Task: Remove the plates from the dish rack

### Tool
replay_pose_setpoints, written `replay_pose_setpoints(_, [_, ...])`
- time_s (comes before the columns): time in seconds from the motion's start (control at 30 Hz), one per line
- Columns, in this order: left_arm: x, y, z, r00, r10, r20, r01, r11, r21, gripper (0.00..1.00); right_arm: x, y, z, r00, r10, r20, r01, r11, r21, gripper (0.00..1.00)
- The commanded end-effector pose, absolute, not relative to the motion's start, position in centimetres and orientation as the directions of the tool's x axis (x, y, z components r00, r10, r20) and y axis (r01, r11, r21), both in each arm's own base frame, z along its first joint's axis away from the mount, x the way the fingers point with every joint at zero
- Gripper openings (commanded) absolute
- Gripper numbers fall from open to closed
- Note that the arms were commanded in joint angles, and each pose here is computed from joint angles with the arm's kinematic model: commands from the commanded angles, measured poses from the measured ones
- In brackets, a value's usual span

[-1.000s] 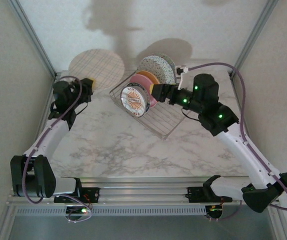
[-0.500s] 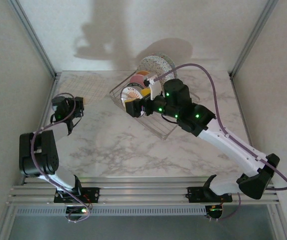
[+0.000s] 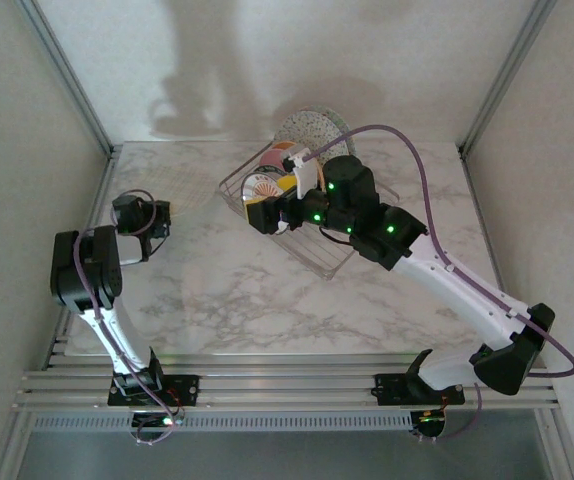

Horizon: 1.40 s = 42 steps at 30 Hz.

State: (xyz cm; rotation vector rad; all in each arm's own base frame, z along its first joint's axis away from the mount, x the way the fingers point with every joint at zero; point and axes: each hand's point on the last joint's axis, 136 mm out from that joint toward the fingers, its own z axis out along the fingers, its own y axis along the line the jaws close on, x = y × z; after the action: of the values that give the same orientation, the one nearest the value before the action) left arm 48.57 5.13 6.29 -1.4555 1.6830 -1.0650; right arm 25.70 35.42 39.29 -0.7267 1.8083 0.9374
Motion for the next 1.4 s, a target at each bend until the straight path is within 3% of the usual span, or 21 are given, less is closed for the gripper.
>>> replay_pose_setpoints(0.0, [50.7, 5.8, 8.7, -0.189, -0.981, -0.037, -0.335, 0.100, -0.937, 0.00, 25.1, 35.7, 40.9, -0.351, -0.066, -0.934, -0.820, 0.503, 0.272, 0.99])
replay_pose_setpoints(0.3, [51.6, 5.7, 6.2, -0.217, -0.976, -0.004, -0.366, 0.085, -0.927, 0.00, 25.0, 35.9, 40.8, -0.362, -0.064, -0.930, -0.823, 0.491, 0.287, 0.99])
replay_pose_setpoints(0.67, [49.7, 5.8, 5.9, -0.206, -0.979, -0.001, -0.451, 0.096, -0.887, 0.47, 25.3, 36.1, 40.4, -0.370, -0.071, -0.926, -0.817, 0.500, 0.288, 0.99])
replay_pose_setpoints(0.9, [47.3, 5.9, 5.3, -0.185, -0.983, 0.015, -0.577, 0.097, -0.811, 0.72, 25.9, 35.5, 40.3, -0.376, -0.082, -0.923, -0.801, 0.529, 0.280, 0.99])
replay_pose_setpoints(1.17, [43.8, 5.8, 4.6, -0.174, -0.984, 0.031, -0.700, 0.101, -0.707, 0.78, 28.1, 32.1, 40.7, -0.363, -0.079, -0.928, -0.755, 0.608, 0.243, 0.99])
replay_pose_setpoints(1.37, [41.8, 5.1, 6.4, -0.160, -0.987, 0.030, -0.706, 0.093, -0.702, 0.79, 33.3, 24.8, 40.8, -0.372, -0.042, -0.927, -0.587, 0.784, 0.200, 0.98])
